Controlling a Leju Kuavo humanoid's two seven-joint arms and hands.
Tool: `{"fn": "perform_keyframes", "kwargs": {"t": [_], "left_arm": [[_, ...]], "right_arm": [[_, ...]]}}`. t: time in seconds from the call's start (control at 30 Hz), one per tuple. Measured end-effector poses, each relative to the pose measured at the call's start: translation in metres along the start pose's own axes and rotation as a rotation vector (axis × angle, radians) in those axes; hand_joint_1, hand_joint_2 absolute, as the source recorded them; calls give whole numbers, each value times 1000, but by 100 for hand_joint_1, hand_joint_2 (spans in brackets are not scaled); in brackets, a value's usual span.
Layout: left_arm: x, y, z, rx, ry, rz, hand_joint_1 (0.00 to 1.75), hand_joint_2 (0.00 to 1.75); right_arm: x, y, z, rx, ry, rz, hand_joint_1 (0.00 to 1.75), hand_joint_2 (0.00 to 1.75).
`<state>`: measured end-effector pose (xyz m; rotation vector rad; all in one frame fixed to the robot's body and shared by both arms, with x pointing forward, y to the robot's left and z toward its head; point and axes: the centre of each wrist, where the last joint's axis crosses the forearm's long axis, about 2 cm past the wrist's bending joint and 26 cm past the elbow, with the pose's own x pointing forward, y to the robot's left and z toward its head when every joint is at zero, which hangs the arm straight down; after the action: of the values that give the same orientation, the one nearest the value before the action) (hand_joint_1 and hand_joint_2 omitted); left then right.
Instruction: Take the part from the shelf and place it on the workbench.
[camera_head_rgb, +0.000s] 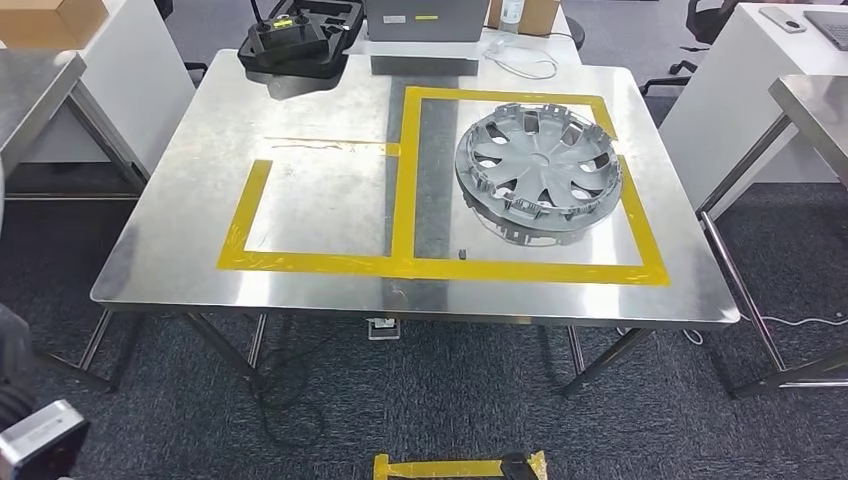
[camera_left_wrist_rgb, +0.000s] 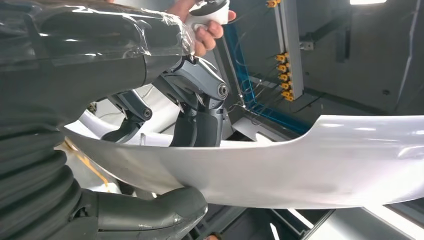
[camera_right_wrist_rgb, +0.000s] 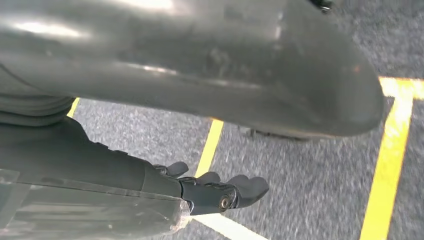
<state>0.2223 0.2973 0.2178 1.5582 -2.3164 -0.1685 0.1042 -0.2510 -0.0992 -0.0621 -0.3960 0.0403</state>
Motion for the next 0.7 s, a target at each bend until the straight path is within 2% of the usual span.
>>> {"fn": "perform_keyframes", "kwargs": {"t": [0.7], "left_arm": [[-1,-3,4,-6,24,16,175,175]], "right_arm": [[3,-3,-1,-6,-6,4,0,0]]}}
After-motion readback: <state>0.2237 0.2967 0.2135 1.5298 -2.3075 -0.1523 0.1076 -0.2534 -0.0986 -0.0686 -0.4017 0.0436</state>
